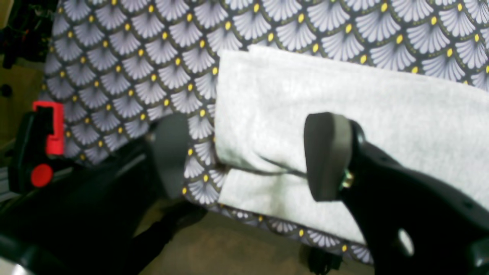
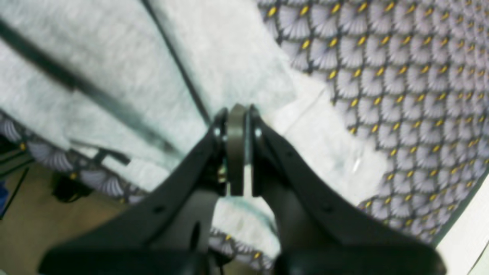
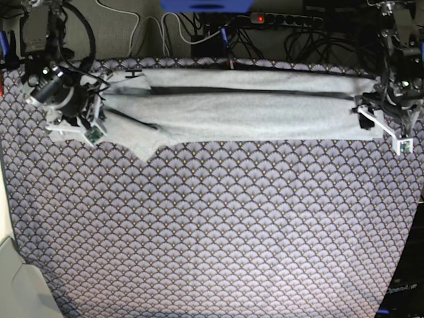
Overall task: Fold the T-shirt properly
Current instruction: 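Tuck the loose sleeve flap under the strip with the right gripper, then hold the strip ends with both grippers and straighten the folded strip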
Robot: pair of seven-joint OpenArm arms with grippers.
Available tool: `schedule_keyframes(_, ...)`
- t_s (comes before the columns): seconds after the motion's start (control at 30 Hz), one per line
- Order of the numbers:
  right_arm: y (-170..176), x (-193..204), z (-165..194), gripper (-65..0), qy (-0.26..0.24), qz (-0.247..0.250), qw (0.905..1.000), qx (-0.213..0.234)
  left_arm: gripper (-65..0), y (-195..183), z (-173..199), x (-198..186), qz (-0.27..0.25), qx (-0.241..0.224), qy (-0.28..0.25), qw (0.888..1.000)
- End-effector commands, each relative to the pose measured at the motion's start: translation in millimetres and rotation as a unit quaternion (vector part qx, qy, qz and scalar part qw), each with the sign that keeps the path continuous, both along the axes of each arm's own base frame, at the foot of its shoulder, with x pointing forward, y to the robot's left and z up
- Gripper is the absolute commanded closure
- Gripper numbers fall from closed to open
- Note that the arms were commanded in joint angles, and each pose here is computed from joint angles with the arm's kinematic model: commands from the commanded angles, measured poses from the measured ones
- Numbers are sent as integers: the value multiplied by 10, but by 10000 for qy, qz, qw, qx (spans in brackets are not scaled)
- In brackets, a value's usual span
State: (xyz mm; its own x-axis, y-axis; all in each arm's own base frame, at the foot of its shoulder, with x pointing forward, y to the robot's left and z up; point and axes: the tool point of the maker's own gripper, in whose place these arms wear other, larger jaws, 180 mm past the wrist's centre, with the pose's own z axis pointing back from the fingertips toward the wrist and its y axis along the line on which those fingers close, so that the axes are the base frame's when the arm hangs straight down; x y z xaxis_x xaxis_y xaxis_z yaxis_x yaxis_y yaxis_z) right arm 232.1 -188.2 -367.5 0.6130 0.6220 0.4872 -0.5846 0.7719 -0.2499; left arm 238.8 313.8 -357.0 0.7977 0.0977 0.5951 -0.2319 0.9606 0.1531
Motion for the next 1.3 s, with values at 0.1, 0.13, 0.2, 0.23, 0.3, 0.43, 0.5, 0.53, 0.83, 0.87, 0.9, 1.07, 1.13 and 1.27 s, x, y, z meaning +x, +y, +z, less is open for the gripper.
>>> schedule_keyframes(0.1,-174,-119,32,0,-116,-370,9992,79,-462,66,114,73,-23,151,-178,9997)
schedule_keyframes(0.13,-210,-161,15,0,-73,-428,9990,62,-462,78,122,76,-30,173,-178,9997)
schedule_keyframes(0.2,-223,-254,-34,0,45,-447,9990,52,-462,113,142,81,-44,229,-172,9996)
schedule_keyframes(0.23,-223,-300,-60,0,106,-447,9989,50,-462,116,140,80,-44,227,-167,9996)
schedule_keyframes(0.3,-193,-360,-90,0,140,-436,9989,117,-462,140,91,58,-10,204,-91,9998)
schedule_keyframes(0.43,-84,-483,-150,0,197,-453,9982,332,-462,215,-28,48,76,191,-90,9997)
schedule_keyframes(0.5,-79,-493,-152,0,206,-454,9982,337,-462,274,-126,15,148,182,-20,9997)
schedule_keyframes(0.53,-80,-496,-157,0,213,-457,9982,338,-462,293,-185,-14,188,151,40,9997)
schedule_keyframes(0.83,-116,-483,-161,0,232,-471,9983,270,-462,322,-273,-67,220,132,117,9996)
schedule_keyframes(0.87,-116,-483,-161,0,232,-471,9983,270,-462,322,-273,-67,220,132,117,9996)
schedule_keyframes(0.9,-116,-483,-161,0,232,-471,9983,270,-462,322,-273,-67,220,132,117,9996)
schedule_keyframes(1.07,-220,-475,-140,0,192,-622,9977,207,-462,376,-235,-57,196,211,120,9995)
schedule_keyframes(1.13,-315,-471,-115,-23,149,-747,9970,147,-462,376,-227,-46,197,211,105,9995)
schedule_keyframes(1.27,-442,-483,-111,-134,148,-906,9958,72,-462,380,-224,-45,195,218,104,9995)
